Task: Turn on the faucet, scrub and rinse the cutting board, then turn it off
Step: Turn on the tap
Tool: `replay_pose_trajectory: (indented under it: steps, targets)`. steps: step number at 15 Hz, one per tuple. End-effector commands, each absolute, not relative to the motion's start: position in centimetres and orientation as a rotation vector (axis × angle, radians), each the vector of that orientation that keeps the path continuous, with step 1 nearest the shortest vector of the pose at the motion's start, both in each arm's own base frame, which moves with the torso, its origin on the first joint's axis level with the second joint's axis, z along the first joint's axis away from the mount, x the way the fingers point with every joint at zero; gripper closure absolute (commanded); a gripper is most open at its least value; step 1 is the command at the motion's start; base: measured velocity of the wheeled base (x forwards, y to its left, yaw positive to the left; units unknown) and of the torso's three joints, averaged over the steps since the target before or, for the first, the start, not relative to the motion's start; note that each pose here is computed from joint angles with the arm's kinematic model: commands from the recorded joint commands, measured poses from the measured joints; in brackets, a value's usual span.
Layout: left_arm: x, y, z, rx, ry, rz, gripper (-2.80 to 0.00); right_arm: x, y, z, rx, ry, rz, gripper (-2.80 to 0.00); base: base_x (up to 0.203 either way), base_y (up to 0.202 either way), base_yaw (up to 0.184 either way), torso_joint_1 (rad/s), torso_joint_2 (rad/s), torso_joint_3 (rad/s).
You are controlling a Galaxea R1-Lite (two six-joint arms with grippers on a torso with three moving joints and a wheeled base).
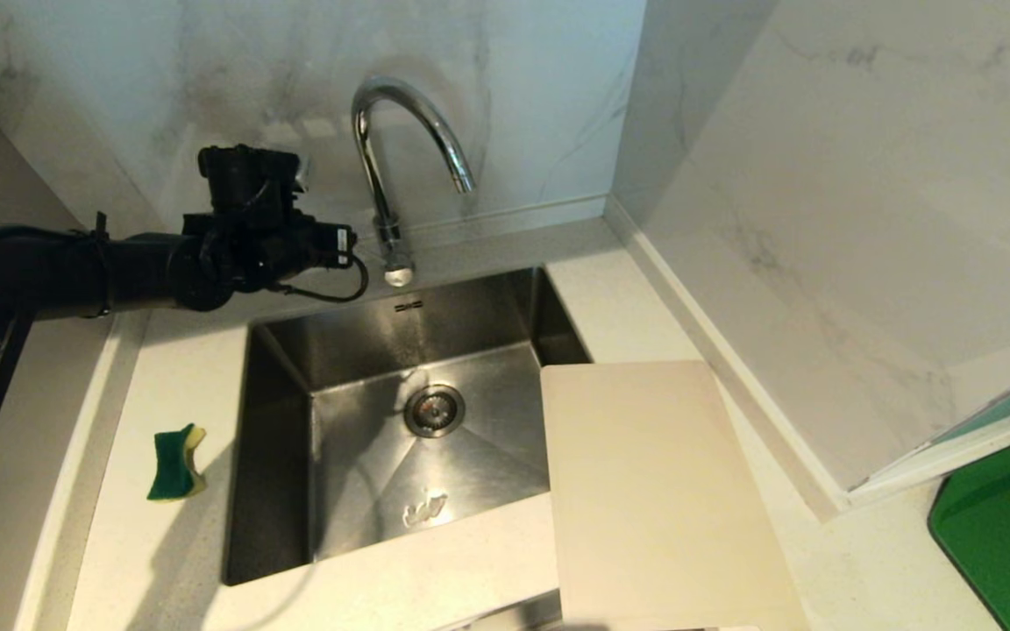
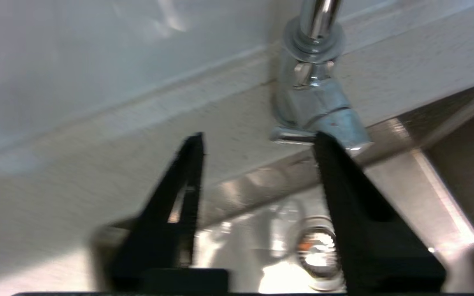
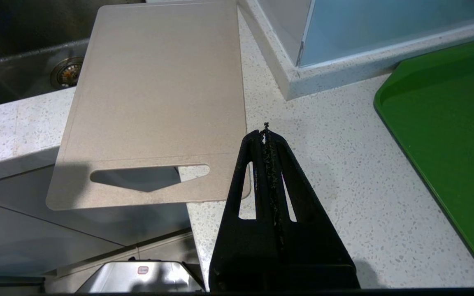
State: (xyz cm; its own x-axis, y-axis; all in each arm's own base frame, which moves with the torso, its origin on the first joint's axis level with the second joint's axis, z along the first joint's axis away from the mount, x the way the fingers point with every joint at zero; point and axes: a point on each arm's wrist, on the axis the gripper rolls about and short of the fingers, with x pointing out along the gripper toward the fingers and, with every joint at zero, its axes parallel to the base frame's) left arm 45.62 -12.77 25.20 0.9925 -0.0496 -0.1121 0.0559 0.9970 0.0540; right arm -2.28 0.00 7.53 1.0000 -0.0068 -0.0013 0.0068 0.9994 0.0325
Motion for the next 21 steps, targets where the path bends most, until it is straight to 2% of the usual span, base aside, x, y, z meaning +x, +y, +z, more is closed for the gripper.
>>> replay_pose_trajectory:
  steps: [1,8,12,16,21]
  targets:
    - [45.4,-13.5,25.2,-0.025,0.113,-0.062,-2.80,-2.3,0.0,7.5,0.032,0.001,-0.006,0.00,0.000,0.000,0.000,0.000,0.00,0.000]
    - [43.3,-16.8,25.7,-0.399,0.174,-0.034,-2.80,-2.3,0.0,7.5,0.032,0.001,-0.006,0.00,0.000,0.000,0.000,0.000,0.00,0.000]
    - [42.4,-18.8,25.9,-0.532,0.110,0.094,-2.80,-2.3,0.0,7.5,0.032,0.001,-0.006,0.00,0.000,0.000,0.000,0.000,0.00,0.000]
    - [42.6,-19.6,25.3,-0.542,0.025,0.259,-2.80,-2.3,0.0,7.5,0.033,0.001,-0.006,0.00,0.000,0.000,0.000,0.000,0.00,0.000]
    - [43.5,-19.9,23.9,-0.561,-0.034,0.333,-2.80,-2.3,0.0,7.5,0.032,0.001,-0.006,0.00,0.000,0.000,0.000,0.000,0.00,0.000]
